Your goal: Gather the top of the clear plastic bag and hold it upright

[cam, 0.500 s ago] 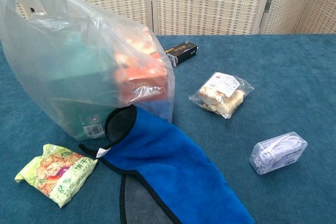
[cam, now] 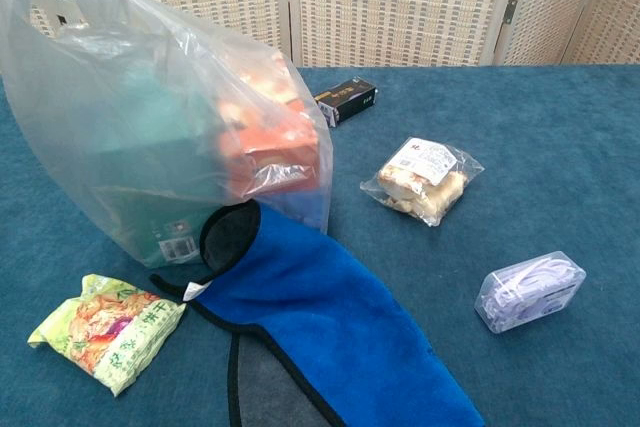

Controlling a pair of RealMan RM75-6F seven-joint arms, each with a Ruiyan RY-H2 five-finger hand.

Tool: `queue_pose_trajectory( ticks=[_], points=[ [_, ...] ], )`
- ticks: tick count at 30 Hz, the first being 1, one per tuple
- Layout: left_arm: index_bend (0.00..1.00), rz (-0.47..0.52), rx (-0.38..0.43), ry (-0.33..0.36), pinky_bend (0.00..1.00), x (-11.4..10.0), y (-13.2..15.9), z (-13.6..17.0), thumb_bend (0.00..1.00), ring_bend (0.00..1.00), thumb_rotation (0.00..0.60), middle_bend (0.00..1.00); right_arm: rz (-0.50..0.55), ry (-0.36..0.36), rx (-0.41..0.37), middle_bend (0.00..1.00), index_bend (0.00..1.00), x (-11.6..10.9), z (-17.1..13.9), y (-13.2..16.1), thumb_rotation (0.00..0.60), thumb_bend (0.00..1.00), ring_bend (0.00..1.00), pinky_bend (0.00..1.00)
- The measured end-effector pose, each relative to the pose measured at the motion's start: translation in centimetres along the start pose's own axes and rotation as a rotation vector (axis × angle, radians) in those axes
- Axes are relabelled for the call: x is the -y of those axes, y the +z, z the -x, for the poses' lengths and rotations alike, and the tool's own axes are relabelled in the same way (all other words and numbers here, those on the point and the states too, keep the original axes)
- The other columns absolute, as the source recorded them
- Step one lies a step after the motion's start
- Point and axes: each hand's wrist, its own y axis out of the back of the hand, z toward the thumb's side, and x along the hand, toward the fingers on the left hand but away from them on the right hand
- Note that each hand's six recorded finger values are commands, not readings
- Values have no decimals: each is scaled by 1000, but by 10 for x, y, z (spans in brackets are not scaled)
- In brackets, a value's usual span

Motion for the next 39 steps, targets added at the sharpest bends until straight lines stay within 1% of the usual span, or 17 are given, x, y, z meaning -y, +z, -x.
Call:
queue_pose_trajectory(
  ticks=[3,6,7,10,11,13,15,17,19,22,25,31,33,39],
  points=[
    [322,84,28,-36,168,-1,8,-7,88,259,600,255,-3,-37,-33,123,17,-17,13,10,600,24,84,254],
    [319,193,59,-84,168,-2,18,-14,88,259,598,255,0,-72,-70,121,17,-35,29,25,600,24,84,254],
    [319,239,71,-107,168,-2,23,-18,88,259,581,255,3,-81,-82,119,17,-40,34,30,600,24,84,254],
    [315,356,104,-171,168,-2,36,-26,88,259,363,255,9,-102,-120,114,17,-54,50,46,600,24,84,254],
    [314,389,113,-192,168,-2,41,-29,88,258,321,255,12,-104,-132,114,17,-57,56,52,600,24,84,254],
    [312,458,136,-246,168,-1,52,-35,88,258,254,255,17,-103,-143,113,17,-60,64,58,600,24,84,254],
    [311,505,154,-299,168,1,63,-41,88,258,214,255,27,-106,-152,113,17,-64,73,64,600,24,84,254],
    [311,536,172,-367,168,5,76,-47,88,258,186,255,42,-106,-162,112,17,-66,78,68,600,24,84,254],
    [312,545,187,-429,168,10,87,-52,88,258,179,255,50,-103,-170,112,17,-66,81,71,600,24,84,254],
    [313,534,197,-482,168,17,95,-56,88,258,174,255,50,-96,-175,112,17,-66,83,72,600,23,84,254],
    [313,510,196,-484,168,19,94,-57,88,259,155,255,51,-84,-174,112,17,-63,83,71,600,24,84,254],
    [323,455,183,-459,168,22,88,-57,88,261,154,255,47,-63,-174,111,17,-58,80,68,600,23,84,254],
    [330,465,182,-470,168,24,89,-55,88,263,149,255,49,-60,-171,111,17,-57,80,67,600,23,84,254],
    [336,481,203,-532,168,36,98,-50,88,265,134,255,54,-65,-166,110,17,-59,77,66,600,22,84,254]
  ],
)
